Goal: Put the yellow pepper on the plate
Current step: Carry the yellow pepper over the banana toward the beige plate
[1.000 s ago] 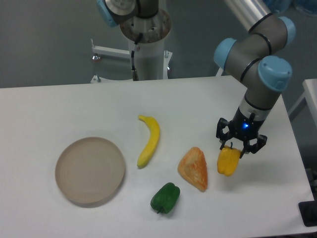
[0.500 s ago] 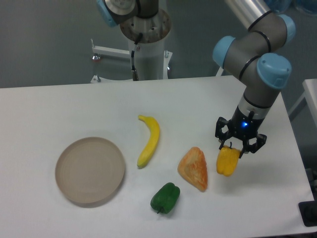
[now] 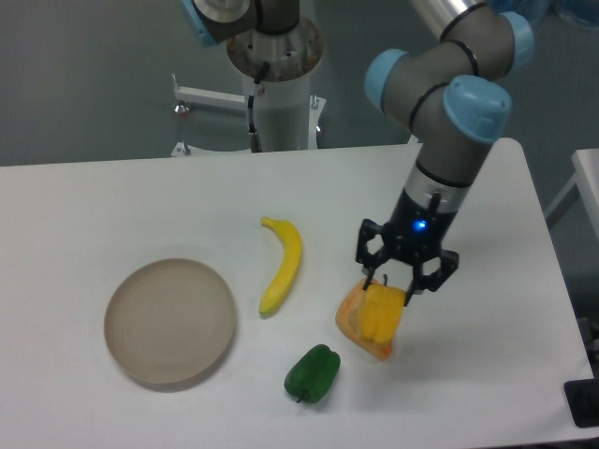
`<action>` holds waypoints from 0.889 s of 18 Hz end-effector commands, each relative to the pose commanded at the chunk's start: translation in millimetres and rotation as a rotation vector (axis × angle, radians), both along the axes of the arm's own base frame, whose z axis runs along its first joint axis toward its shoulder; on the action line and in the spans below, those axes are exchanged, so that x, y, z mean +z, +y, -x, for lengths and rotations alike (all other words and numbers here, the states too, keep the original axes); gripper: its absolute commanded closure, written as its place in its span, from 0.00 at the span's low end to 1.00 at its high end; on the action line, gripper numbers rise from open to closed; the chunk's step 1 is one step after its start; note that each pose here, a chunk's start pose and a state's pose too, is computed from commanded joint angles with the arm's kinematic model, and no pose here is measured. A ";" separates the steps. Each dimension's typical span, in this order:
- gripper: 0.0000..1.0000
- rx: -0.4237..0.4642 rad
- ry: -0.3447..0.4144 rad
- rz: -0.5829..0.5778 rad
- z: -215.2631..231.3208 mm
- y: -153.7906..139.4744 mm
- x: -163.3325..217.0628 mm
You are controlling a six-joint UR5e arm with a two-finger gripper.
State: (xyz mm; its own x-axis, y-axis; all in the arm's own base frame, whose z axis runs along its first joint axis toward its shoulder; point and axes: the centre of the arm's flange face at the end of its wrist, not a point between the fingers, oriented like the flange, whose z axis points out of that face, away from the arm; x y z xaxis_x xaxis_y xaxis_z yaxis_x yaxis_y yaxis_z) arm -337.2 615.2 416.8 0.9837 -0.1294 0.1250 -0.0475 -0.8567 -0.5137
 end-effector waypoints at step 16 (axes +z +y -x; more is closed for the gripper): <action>0.45 -0.099 -0.010 -0.036 -166.8 -1.5 -44.4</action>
